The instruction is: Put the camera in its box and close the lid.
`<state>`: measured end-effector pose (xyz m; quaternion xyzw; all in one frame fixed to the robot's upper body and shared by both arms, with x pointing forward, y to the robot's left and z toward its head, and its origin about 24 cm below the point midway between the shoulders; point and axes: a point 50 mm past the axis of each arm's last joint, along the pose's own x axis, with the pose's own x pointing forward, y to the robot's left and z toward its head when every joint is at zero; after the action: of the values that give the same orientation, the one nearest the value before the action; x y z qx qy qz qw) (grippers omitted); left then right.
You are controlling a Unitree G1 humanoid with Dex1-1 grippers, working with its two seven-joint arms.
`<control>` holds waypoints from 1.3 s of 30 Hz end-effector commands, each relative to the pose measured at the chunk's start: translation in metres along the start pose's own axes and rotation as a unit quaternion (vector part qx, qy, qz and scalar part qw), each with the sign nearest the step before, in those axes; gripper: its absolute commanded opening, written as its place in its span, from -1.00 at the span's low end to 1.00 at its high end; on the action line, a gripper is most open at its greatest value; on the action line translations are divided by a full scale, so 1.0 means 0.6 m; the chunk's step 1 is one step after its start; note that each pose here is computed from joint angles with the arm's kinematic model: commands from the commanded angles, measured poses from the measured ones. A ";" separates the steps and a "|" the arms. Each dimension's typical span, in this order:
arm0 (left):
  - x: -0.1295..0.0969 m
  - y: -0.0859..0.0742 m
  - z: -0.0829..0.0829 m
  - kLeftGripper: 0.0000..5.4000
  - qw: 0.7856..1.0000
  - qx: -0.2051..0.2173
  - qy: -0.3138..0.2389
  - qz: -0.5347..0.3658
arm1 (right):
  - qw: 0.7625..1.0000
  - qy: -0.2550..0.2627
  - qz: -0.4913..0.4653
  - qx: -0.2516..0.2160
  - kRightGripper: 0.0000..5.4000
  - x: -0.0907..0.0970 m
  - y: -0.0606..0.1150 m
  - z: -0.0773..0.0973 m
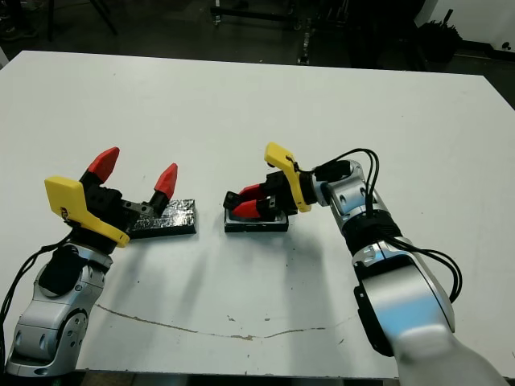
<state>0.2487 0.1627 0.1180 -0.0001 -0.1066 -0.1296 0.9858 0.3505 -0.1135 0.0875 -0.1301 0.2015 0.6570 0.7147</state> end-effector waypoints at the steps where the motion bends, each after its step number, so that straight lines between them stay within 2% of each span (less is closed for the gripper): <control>1: -0.002 0.001 -0.005 1.00 1.000 0.003 0.008 0.001 | 1.000 0.015 -0.001 0.022 -0.39 -0.015 0.006 -0.040; 8: -0.003 0.001 -0.004 1.00 1.000 0.008 0.009 0.002 | 0.999 0.026 -0.007 0.037 -0.39 -0.031 0.008 -0.061; 11: -0.004 0.002 -0.004 1.00 1.000 0.009 0.009 0.003 | 0.998 0.037 -0.014 0.058 -0.39 -0.042 0.007 -0.067; 21: -0.004 0.000 -0.006 1.00 1.000 0.007 0.010 0.004 | 0.996 0.074 -0.040 0.030 -0.39 -0.080 0.000 -0.060; 39: -0.004 0.001 -0.005 1.00 1.000 0.007 0.009 0.001 | 0.993 0.114 -0.024 0.001 -0.39 -0.090 0.002 -0.056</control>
<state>0.2480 0.1630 0.1170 0.0051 -0.1055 -0.1290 0.9860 0.3469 -0.1363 0.0935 -0.1837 0.2091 0.6592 0.6985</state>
